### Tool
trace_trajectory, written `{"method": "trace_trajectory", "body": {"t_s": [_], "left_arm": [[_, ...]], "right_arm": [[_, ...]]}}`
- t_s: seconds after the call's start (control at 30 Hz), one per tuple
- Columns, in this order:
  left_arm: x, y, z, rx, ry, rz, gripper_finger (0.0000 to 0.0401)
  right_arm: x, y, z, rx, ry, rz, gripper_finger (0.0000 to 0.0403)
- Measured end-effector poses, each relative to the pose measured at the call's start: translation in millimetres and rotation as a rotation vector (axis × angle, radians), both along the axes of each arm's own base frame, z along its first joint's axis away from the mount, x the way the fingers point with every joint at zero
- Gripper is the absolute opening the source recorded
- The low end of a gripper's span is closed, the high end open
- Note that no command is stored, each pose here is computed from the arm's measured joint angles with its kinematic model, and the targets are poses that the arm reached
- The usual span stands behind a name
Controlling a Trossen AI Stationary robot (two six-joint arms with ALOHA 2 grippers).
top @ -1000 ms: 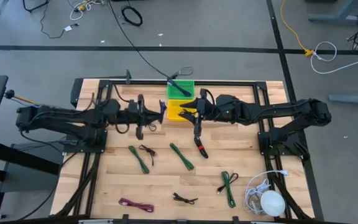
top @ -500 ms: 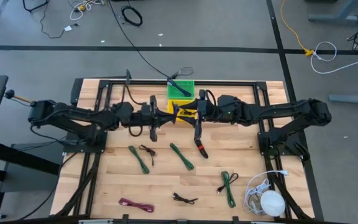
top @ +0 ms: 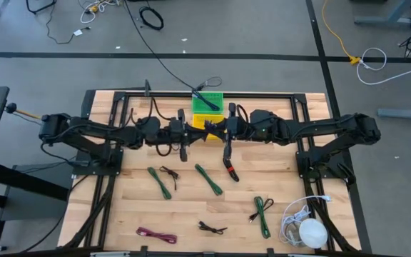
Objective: Pick & Place USB Port
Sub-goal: Put the purple charger cable into the green basket
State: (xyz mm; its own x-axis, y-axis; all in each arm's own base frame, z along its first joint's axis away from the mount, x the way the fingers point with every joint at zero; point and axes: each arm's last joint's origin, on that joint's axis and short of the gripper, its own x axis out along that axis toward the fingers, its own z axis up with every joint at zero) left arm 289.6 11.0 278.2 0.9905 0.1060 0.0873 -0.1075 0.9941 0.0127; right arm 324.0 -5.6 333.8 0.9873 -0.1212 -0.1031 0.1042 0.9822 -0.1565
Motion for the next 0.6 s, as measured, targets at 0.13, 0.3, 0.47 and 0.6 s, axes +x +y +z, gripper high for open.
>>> {"method": "trace_trajectory", "body": {"t_s": [0.13,0.3,0.47,0.6], "left_arm": [[0,0,-1,0.004,0.015,-0.009,0.0057],[-3,0,-1,0.070,0.056,0.026,0.0074],[-17,1,6,0.090,0.125,0.082,0.0076],[-33,2,10,0.075,0.207,0.124,0.0077]], "right_arm": [[0,0,-1,-0.004,0.009,0.004,0.0010],[-1,-1,-4,-0.008,0.042,-0.032,0.0010],[-2,-10,-10,-0.019,0.104,-0.111,0.0010],[-4,-32,-12,-0.007,0.129,-0.157,0.0010]]}}
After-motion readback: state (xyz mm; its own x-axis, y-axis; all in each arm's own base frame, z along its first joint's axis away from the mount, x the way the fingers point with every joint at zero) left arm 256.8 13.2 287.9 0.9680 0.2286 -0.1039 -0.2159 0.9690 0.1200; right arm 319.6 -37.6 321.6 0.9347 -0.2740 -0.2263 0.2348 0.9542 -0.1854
